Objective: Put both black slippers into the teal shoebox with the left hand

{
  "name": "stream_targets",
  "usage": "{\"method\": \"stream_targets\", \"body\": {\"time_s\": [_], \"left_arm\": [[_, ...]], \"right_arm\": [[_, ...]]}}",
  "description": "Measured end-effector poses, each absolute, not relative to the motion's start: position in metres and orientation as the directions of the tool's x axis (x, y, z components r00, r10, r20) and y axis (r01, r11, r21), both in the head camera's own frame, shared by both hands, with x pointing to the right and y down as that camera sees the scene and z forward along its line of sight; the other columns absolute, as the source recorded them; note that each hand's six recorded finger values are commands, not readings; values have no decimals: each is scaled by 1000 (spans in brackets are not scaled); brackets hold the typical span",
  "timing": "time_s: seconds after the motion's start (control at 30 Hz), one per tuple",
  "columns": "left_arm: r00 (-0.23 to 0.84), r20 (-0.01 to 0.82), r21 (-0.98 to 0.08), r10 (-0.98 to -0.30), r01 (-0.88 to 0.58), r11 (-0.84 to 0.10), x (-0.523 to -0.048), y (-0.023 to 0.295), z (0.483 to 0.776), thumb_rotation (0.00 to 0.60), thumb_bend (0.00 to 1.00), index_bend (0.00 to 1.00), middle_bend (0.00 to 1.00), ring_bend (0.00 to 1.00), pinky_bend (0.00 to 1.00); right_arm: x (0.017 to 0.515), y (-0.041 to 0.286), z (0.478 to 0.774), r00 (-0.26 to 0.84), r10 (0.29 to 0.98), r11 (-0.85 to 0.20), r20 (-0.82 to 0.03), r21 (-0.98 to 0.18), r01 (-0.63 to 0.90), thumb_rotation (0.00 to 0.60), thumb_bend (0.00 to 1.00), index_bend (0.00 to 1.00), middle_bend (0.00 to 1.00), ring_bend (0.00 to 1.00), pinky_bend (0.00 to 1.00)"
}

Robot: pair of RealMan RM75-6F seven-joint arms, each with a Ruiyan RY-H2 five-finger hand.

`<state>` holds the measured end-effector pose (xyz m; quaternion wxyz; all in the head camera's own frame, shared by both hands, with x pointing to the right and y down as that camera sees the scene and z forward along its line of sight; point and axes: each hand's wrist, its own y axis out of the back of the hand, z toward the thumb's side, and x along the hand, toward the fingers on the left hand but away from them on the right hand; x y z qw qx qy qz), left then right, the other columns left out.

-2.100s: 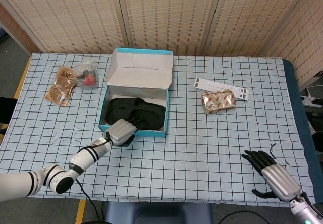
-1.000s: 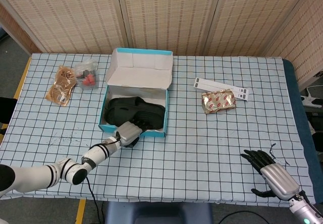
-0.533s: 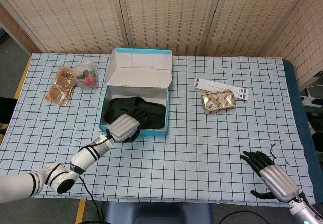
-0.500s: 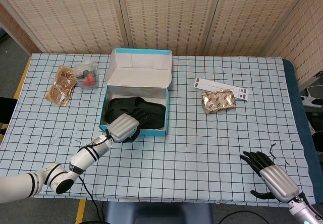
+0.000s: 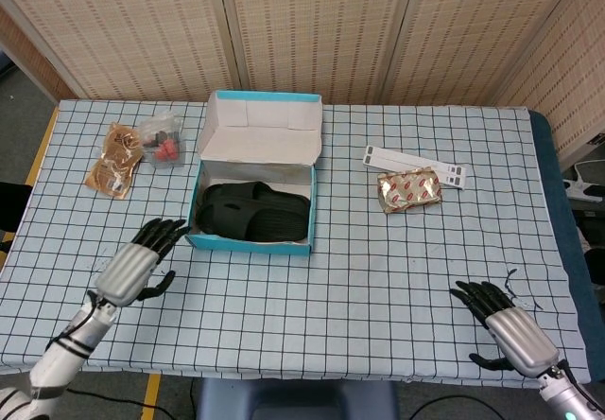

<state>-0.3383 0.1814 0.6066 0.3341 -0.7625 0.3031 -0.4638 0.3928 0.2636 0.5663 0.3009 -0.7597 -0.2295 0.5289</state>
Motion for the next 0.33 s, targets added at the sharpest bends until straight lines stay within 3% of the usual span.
{"method": "stream_targets", "body": {"time_s": [0.2,0.33], "left_arm": [[93,464,-871,-881,-136,-472,-439,247,585,600,476,0,0,0,1],[49,441,-888,-896,-122,-444,-459,266,576,600,477,0,0,0,0]], "right_arm": [[393,261,569,296,710,-668,-640,-744,-6,600,75,0,0,0,0],[390,261,569,284,726,-652,-626,-759,-5,600,75,0,0,0,0]]}}
